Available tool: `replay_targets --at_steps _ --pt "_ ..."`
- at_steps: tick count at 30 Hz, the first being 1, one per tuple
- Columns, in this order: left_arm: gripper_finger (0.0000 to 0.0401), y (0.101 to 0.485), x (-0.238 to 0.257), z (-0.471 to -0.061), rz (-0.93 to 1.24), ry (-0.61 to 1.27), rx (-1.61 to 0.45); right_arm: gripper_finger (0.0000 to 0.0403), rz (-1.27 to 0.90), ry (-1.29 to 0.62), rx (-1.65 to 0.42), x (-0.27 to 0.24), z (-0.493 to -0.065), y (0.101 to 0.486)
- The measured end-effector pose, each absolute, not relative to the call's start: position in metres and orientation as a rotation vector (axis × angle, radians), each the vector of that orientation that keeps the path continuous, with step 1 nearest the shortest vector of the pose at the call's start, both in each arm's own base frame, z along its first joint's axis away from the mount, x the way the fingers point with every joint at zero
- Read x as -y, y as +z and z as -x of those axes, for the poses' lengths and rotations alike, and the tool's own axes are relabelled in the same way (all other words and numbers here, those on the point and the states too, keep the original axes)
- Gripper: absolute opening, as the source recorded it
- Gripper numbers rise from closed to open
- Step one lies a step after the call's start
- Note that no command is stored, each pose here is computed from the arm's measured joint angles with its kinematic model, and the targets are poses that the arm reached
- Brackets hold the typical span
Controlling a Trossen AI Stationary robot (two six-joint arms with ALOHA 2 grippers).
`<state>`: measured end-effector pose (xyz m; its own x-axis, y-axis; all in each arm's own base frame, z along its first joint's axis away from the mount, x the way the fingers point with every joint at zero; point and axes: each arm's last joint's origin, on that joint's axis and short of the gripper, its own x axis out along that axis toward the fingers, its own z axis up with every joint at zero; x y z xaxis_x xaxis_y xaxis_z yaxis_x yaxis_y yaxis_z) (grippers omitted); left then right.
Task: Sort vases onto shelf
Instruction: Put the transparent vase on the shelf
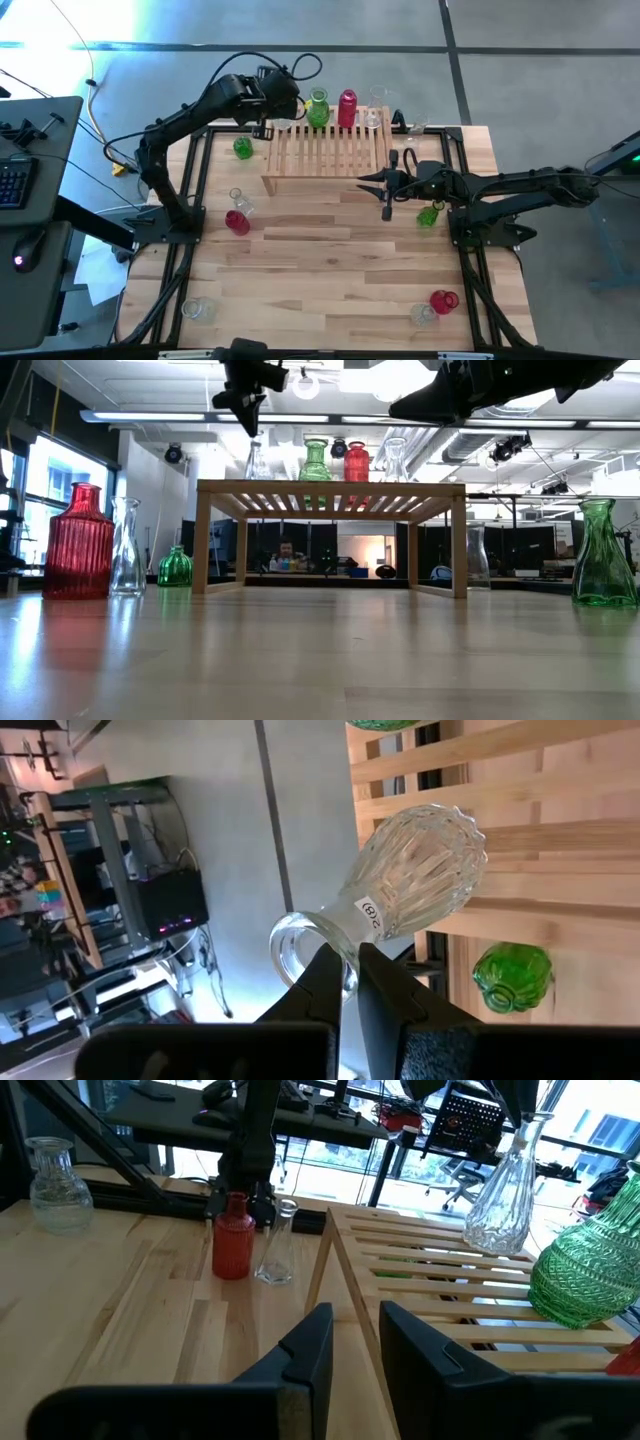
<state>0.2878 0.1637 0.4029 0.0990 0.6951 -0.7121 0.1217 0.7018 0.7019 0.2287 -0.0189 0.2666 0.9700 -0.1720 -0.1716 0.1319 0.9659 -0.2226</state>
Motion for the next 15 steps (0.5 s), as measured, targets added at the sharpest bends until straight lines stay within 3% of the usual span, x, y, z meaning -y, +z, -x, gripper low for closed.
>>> replay_targets --at_steps 10,15 --pt "0.0007 0.4036 -0.1695 -0.287 -0.702 0.485 -1.405 0.0067 0.212 -0.155 -0.191 0.0189 -0.2287 0.2666" --pt "0.0031 0.4037 -0.1695 -0.2871 -0.697 0.492 -1.403 0.0067 0.212 -0.155 -0.191 0.0189 -0.2287 0.2666"
